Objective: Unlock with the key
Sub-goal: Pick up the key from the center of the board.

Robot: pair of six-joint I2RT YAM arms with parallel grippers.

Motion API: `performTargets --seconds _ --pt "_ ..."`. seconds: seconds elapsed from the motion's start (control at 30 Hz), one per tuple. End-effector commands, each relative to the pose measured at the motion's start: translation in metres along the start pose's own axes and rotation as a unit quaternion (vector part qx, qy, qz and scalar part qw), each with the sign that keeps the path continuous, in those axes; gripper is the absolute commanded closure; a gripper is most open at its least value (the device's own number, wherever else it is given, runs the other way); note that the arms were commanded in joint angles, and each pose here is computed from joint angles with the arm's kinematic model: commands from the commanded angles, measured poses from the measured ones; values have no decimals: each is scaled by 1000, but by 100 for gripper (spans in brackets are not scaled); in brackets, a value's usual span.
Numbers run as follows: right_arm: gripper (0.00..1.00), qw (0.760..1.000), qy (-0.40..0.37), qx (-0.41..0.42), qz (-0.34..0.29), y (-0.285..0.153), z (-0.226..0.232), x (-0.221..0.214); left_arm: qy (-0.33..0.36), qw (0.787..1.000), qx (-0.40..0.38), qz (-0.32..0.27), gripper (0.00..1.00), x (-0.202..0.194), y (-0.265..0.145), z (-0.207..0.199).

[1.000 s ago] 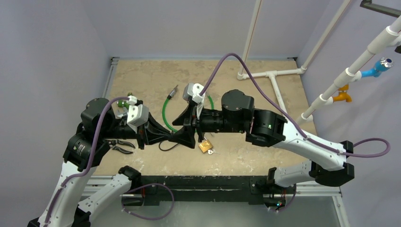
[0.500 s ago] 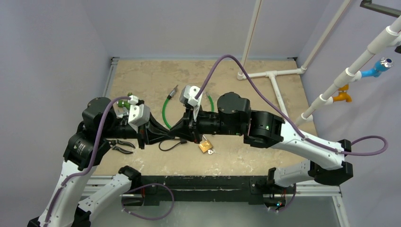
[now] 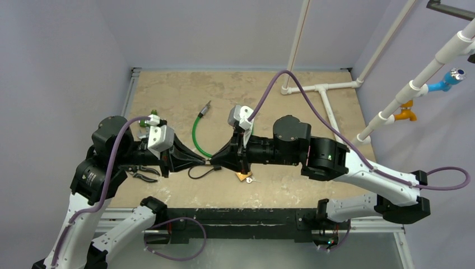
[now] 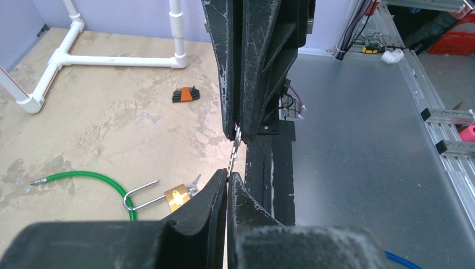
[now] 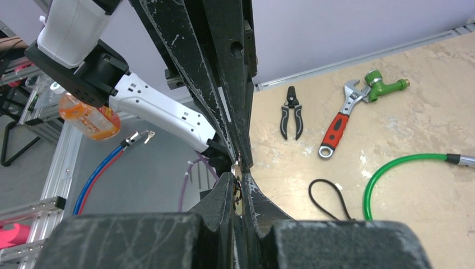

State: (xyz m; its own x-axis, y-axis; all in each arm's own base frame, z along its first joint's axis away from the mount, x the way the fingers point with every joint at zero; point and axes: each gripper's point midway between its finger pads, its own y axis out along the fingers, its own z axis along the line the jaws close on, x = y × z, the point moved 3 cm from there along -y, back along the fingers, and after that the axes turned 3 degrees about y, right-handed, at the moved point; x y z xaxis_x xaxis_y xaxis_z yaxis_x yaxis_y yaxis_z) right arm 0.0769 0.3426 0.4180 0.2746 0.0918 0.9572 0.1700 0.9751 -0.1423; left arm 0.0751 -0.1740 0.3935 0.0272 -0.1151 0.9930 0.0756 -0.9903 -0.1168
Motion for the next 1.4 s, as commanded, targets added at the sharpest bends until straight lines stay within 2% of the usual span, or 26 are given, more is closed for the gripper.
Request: performTargets --seconds 0.0,0.2,0.27,0.3,0.47,0.53,0.77,0.97,1.03,1.17,1.27,1.37 --pt "100 999 8 -36 -21 -5 -11 3 34 999 -25 -24 100 19 -7 -17" --pt "100 999 15 -41 -30 -6 -13 1 30 998 -42 -30 100 22 -9 -25" --pt "100 998 17 -44 -40 -8 -14 3 24 998 -49 -33 95 23 -10 -29" --pt "100 998 19 -42 -46 -9 -13 5 20 998 -56 -34 92 23 -9 -31" --pt "100 996 27 -27 -84 -18 -9 12 -6 993 -116 -35 56 18 -11 -48" --pt "100 995 30 -26 -93 -21 -8 13 -7 992 -118 -34 50 14 -11 -49" --pt "100 995 34 -34 -93 -24 -10 12 0 998 -55 -29 54 14 -7 -28" --pt "100 995 31 -24 -94 -24 -6 16 23 997 69 -16 56 8 -6 13" --pt "100 995 31 -9 -95 -24 -2 17 38 996 82 -15 57 7 -6 20" --pt "100 993 36 57 -100 -24 18 18 55 997 49 -30 59 14 -1 16" --pt "100 990 38 92 -102 -25 28 18 54 997 -34 -50 62 24 3 -3" --pt "100 987 38 116 -104 -27 35 18 45 994 -84 -59 67 32 3 -16"
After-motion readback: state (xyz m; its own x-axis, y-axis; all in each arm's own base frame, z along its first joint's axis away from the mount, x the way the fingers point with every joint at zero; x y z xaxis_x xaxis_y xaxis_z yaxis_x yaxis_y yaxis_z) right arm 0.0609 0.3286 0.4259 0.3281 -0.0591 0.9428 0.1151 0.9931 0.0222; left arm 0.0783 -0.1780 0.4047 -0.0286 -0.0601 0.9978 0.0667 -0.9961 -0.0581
